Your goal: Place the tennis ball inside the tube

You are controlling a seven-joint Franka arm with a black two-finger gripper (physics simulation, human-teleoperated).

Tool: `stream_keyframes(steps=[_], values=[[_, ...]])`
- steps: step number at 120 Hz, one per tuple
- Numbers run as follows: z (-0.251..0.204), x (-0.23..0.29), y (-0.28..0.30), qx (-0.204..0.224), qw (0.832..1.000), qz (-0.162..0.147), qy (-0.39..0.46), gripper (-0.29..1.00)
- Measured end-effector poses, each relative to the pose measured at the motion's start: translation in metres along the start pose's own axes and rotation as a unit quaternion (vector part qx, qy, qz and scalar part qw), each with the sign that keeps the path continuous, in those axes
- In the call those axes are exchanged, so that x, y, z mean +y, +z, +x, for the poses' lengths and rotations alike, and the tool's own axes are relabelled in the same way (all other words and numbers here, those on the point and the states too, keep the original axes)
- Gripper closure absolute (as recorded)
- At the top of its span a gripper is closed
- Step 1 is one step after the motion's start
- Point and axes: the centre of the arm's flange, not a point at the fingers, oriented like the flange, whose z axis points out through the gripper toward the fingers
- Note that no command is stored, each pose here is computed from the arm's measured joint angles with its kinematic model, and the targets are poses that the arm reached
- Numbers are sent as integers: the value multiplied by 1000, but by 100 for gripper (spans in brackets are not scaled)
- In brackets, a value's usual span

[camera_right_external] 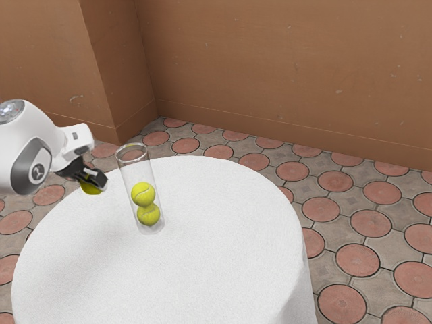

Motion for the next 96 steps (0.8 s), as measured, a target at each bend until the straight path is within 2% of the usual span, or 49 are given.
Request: stream_keyframes(steps=[20,34,67,96], values=[[12,2,-69,7,1000,-3,1,33],[40,22,-95,3,1000,-4,25,32],[87,73,-88,-25,997,-18,67,31],[111,86,-70,-40,997,-28,65,30]])
